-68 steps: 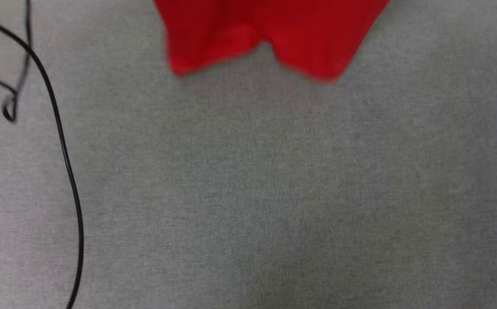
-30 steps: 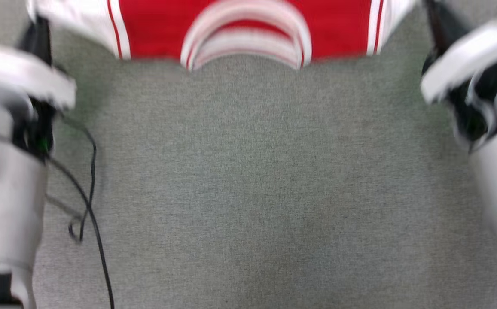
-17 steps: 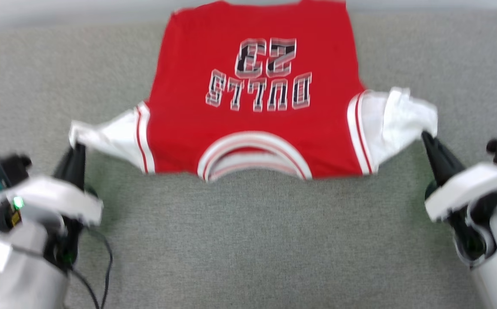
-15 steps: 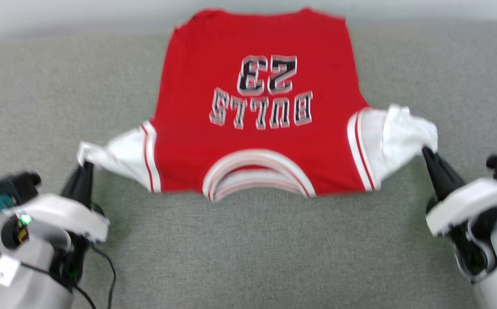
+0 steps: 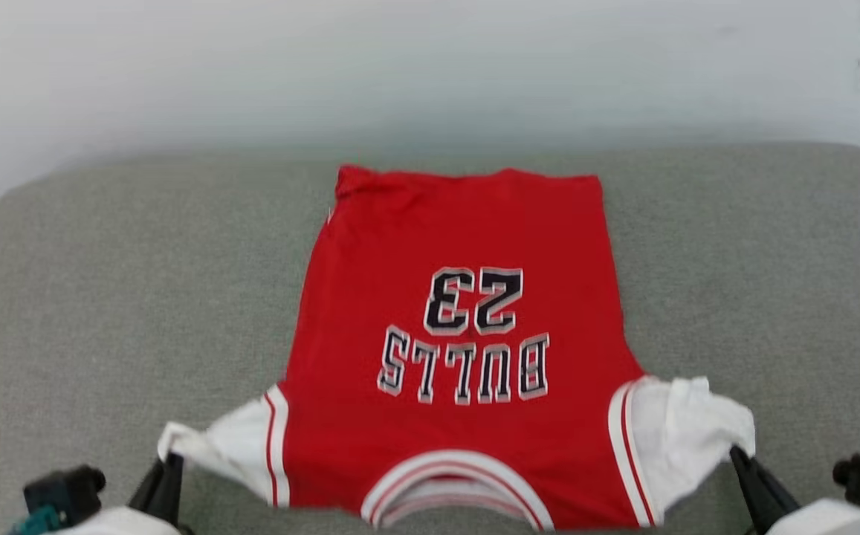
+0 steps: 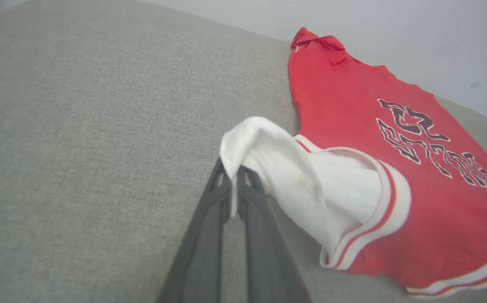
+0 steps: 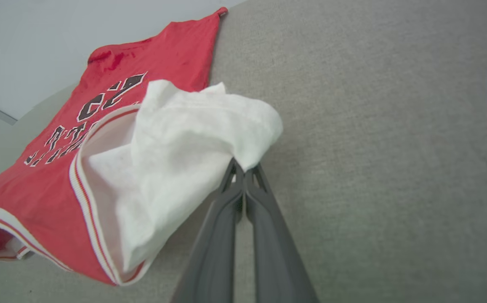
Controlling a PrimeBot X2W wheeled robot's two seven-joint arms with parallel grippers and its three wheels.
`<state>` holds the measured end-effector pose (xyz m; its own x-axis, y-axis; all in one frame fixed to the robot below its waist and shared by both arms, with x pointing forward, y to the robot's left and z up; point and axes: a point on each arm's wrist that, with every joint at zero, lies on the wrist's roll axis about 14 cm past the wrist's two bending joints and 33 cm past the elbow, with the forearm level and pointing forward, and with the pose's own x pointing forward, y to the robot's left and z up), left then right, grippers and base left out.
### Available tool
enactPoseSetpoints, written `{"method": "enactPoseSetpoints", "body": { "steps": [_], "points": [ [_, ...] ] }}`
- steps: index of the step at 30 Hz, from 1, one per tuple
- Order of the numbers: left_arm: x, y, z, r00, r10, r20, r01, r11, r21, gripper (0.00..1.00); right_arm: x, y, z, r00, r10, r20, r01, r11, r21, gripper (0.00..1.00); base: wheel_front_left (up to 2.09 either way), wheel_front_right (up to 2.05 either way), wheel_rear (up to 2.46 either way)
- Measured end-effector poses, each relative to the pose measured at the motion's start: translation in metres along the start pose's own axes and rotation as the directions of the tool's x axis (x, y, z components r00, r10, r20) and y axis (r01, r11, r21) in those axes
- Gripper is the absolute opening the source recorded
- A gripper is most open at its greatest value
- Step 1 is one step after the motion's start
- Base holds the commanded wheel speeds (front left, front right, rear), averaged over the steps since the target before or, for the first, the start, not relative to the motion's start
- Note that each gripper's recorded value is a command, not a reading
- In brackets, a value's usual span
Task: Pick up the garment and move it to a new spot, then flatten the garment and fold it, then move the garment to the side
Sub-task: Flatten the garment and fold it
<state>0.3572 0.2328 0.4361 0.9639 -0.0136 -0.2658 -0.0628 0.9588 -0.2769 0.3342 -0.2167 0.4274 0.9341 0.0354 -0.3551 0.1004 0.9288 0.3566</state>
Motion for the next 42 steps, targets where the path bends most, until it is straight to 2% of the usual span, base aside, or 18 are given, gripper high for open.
{"method": "enactPoseSetpoints", "body": {
  "steps": [8,15,16,17,18,19,26,31,35,42],
  "points": [
    [-0.046,-0.003,-0.035,0.994,0.019,-0.107,-0.021,1.000,-0.018,0.00,-0.046,-0.017,-0.039,0.992,-0.074,-0.104,0.076,0.997,0.011,0.00,0.00,0.00,0.00],
    [-0.054,-0.007,-0.048,0.989,0.011,-0.145,-0.013,1.000,-0.013,0.00,-0.052,-0.016,-0.070,0.976,-0.078,-0.206,0.082,0.997,0.013,0.00,0.00,0.00,0.00],
    [-0.054,-0.009,-0.050,0.989,0.005,-0.148,-0.006,1.000,-0.012,0.00,-0.050,-0.015,-0.070,0.976,-0.074,-0.202,0.079,0.997,0.016,0.21,0.00,0.00,0.00],
    [-0.053,-0.010,-0.050,0.989,0.003,-0.149,-0.004,1.000,-0.011,0.00,-0.046,-0.014,-0.066,0.980,-0.068,-0.187,0.073,0.997,0.017,0.47,0.00,0.00,0.00],
    [-0.051,-0.012,-0.049,0.989,0.000,-0.146,-0.002,1.000,-0.017,0.00,-0.041,-0.012,-0.062,0.982,-0.061,-0.176,0.064,0.998,0.012,0.85,0.00,0.00,0.00],
    [-0.050,-0.014,-0.049,0.989,-0.004,-0.145,0.001,1.000,-0.020,0.00,-0.035,-0.011,-0.056,0.986,-0.051,-0.161,0.052,0.999,0.006,1.00,0.00,0.00,0.00],
    [-0.032,-0.024,-0.035,0.996,-0.021,-0.083,0.019,1.000,-0.023,0.00,0.017,-0.013,0.001,0.999,-0.023,-0.025,0.022,1.000,-0.021,1.00,0.00,0.00,0.00],
    [-0.013,-0.035,-0.023,0.998,-0.047,-0.032,0.046,0.999,-0.019,0.00,0.076,-0.008,0.045,1.000,0.000,0.010,0.000,0.999,-0.046,1.00,0.00,0.00,0.00],
    [0.003,-0.045,-0.012,0.997,-0.070,0.012,0.071,0.996,-0.050,0.00,0.126,-0.004,0.056,0.996,0.008,-0.090,-0.014,0.997,-0.071,1.00,0.00,0.00,0.00],
    [0.020,-0.048,0.002,0.995,-0.081,0.064,0.083,0.996,-0.029,0.00,0.202,0.027,0.064,0.964,0.042,-0.263,-0.076,0.990,-0.120,1.00,0.00,0.00,0.00]
  ]
}}
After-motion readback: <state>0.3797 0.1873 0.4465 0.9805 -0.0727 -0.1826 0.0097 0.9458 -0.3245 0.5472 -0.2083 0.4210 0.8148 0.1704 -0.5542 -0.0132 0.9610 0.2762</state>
